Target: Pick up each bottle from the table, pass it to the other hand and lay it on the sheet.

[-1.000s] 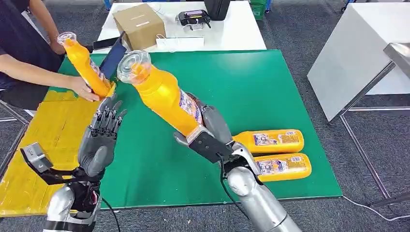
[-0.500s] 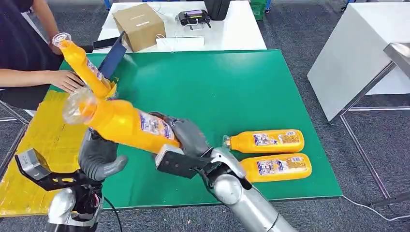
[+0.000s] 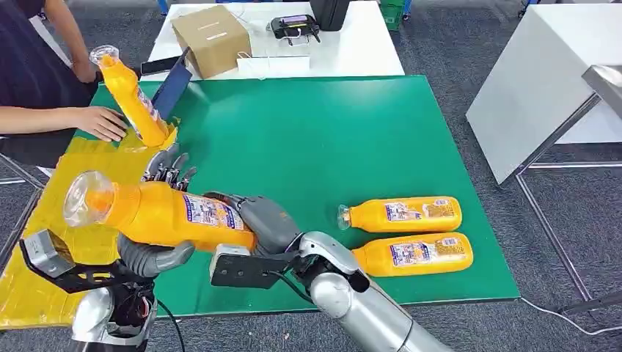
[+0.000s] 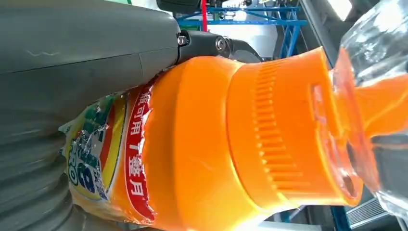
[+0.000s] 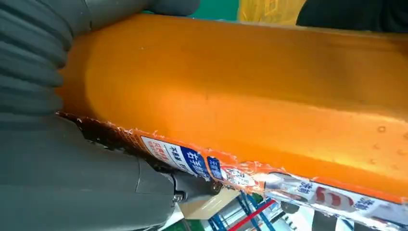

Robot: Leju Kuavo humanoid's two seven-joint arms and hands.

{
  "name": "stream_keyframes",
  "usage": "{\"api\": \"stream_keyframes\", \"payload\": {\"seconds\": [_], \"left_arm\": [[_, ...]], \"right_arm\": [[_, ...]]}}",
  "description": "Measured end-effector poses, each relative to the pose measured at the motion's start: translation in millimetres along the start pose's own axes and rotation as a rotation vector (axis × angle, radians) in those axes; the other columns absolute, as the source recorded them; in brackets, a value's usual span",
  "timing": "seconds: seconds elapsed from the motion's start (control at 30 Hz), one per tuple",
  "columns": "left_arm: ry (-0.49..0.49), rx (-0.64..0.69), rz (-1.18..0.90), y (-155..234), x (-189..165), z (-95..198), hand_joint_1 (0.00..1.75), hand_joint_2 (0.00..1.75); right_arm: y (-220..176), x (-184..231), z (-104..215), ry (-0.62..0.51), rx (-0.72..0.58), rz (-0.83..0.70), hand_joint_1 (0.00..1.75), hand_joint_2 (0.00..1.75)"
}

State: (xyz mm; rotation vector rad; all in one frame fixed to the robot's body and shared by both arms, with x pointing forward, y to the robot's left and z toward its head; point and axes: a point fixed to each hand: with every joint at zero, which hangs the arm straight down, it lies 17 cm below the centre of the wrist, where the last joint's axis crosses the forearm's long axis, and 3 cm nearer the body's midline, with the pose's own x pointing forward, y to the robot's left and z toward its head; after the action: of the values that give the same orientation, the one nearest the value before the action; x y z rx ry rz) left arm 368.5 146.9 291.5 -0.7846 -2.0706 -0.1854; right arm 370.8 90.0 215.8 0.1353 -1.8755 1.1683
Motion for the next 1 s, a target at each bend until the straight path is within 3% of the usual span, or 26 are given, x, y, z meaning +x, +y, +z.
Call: {"api": "stream_keyframes", "payload": {"seconds": [0.37,0.4,0.43,1.0], "left_arm": [[0.001,0.004,0.0,1,0,1,0.0,1.75],[-0.002,0.005,-0.001,1,0,2,0.4,1.75],[-0.003,0.006,-0.001,2,0,3,1.75,1.75],[-0.033,-0.02,0.054,3,6,11,1.75,1.75]], "right_arm": [[14,0,-1,-0.001,0.051,0.031,1.75,1.75],[16,0,-1,-0.003,0.058,0.036,1.75,1.75],[19,1,-1,-0.005,0.066,0.042,1.75,1.75],[23,-1,-7,-0.01,0.104,0.088,1.75,1.75]]}}
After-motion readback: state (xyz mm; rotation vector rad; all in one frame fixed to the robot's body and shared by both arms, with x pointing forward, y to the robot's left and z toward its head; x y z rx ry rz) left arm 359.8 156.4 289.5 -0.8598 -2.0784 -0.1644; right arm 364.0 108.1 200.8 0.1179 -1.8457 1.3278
